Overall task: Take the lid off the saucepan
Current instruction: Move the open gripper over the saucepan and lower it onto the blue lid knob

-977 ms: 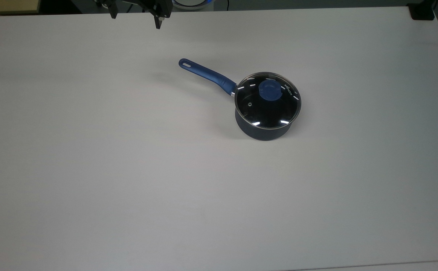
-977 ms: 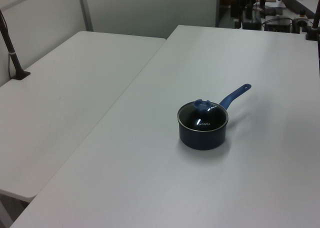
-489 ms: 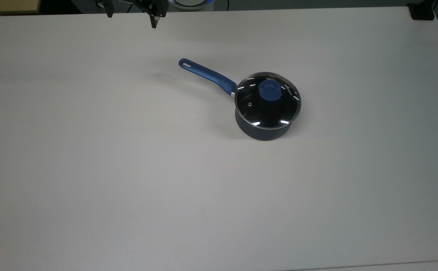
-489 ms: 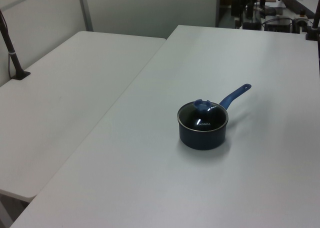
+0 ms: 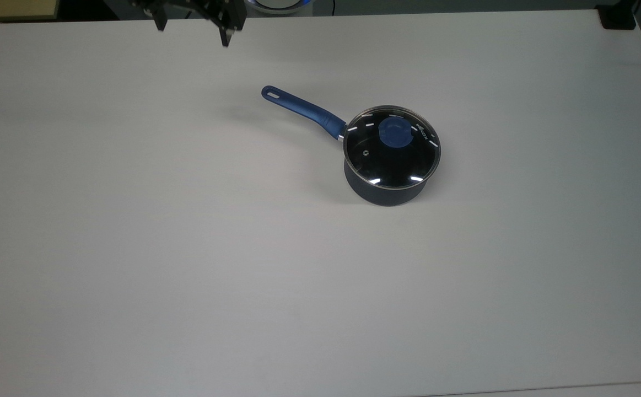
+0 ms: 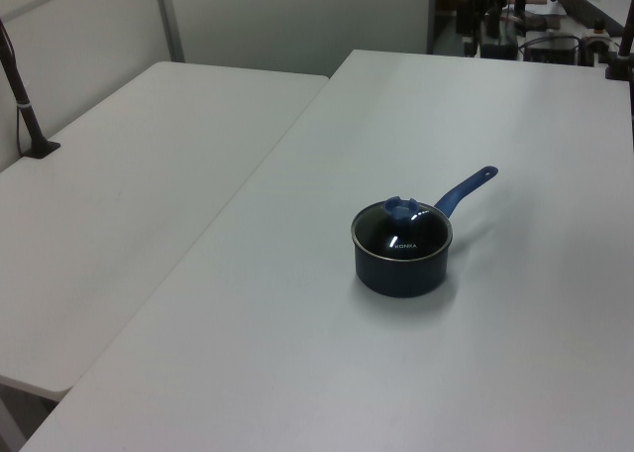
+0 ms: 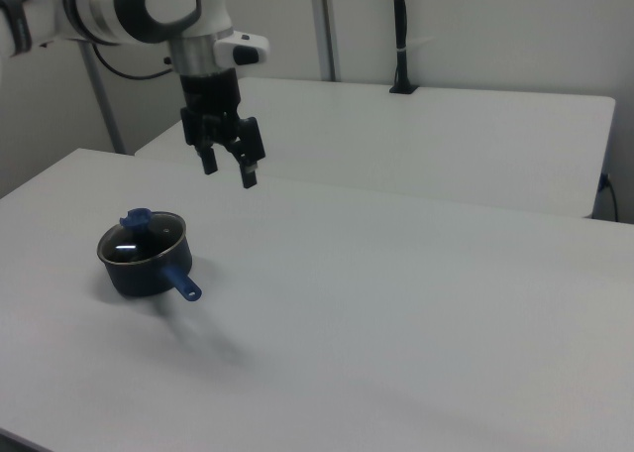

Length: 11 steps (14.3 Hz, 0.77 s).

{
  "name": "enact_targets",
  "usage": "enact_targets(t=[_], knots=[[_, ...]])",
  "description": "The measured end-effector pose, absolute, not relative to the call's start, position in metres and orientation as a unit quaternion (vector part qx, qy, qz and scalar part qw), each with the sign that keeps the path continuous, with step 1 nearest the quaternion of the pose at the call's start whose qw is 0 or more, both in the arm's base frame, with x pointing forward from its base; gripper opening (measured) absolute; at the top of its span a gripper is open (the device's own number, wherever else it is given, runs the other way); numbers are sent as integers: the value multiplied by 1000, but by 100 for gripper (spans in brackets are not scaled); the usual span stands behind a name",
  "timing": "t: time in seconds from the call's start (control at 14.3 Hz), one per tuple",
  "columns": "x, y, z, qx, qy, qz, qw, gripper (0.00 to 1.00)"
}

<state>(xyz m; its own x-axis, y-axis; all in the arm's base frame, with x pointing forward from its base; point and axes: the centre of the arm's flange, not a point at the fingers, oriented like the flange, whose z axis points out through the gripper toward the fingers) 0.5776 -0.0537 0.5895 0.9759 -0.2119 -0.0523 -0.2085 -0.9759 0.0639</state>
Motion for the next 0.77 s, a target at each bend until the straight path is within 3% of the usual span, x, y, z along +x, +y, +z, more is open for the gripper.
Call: enact_targets(t=[0.28, 0.77], knots=[[602, -41, 566, 995, -94, -9, 29, 100], [630, 43, 545, 998, -48, 29, -36, 100]])
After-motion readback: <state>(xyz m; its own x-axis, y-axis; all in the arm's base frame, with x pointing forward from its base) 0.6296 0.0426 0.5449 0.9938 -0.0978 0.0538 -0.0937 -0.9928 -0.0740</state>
